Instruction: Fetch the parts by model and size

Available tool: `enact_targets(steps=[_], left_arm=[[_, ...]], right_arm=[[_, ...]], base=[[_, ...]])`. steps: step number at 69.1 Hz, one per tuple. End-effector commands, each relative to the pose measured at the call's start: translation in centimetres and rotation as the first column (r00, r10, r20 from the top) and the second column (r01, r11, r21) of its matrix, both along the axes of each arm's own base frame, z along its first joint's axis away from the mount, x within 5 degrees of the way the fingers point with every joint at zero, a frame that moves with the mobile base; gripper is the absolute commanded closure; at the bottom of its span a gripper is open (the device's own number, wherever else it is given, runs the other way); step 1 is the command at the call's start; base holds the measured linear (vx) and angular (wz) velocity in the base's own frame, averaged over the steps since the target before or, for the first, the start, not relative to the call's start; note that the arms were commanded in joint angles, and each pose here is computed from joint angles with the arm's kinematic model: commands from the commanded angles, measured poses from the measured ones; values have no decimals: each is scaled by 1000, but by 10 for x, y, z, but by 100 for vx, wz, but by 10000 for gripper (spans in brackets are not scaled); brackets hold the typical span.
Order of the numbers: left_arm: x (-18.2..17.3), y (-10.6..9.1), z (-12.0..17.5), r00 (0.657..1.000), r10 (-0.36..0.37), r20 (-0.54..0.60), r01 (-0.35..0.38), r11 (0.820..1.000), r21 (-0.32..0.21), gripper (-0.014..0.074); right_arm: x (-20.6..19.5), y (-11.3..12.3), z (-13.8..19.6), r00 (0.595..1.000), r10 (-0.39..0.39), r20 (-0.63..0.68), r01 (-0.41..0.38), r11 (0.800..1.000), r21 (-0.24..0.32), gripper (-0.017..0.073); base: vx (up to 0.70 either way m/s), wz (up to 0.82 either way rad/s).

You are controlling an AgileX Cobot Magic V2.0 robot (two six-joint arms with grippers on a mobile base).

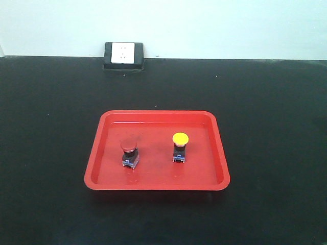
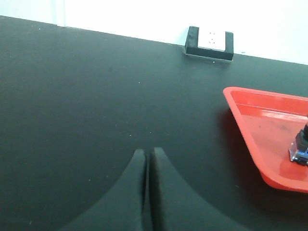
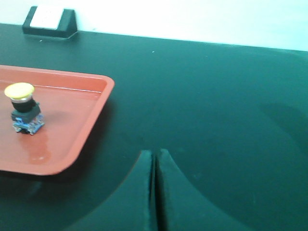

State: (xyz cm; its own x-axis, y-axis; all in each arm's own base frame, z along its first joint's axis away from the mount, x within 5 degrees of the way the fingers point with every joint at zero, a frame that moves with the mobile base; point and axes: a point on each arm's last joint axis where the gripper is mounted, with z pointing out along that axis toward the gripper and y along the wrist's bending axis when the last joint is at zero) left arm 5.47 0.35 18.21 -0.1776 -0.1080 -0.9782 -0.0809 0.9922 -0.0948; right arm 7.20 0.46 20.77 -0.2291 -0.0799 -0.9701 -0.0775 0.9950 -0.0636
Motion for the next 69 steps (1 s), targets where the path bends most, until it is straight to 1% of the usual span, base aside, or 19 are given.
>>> enact_targets(steps=[1, 13, 24, 69], left_arm=[[0, 0, 9, 996, 0, 90, 0, 1000, -6, 600], [0, 0, 9, 996, 0, 90, 0, 1000, -6, 600], [1, 0, 8, 996, 0, 86, 0, 1000, -7, 600], [1, 0, 8, 996, 0, 86, 0, 1000, -7, 600]], right_arm=[[-5, -2, 2, 991, -23, 132, 21, 1000, 11, 568], [-17, -2, -14, 976, -23, 218, 20, 1000, 16, 568], [-16, -2, -14, 977, -19, 212, 18, 1000, 7, 568], [-16, -2, -14, 976, -19, 215, 18, 1000, 8, 568]], base=[[0, 0], [0, 0], [0, 0], [0, 0]])
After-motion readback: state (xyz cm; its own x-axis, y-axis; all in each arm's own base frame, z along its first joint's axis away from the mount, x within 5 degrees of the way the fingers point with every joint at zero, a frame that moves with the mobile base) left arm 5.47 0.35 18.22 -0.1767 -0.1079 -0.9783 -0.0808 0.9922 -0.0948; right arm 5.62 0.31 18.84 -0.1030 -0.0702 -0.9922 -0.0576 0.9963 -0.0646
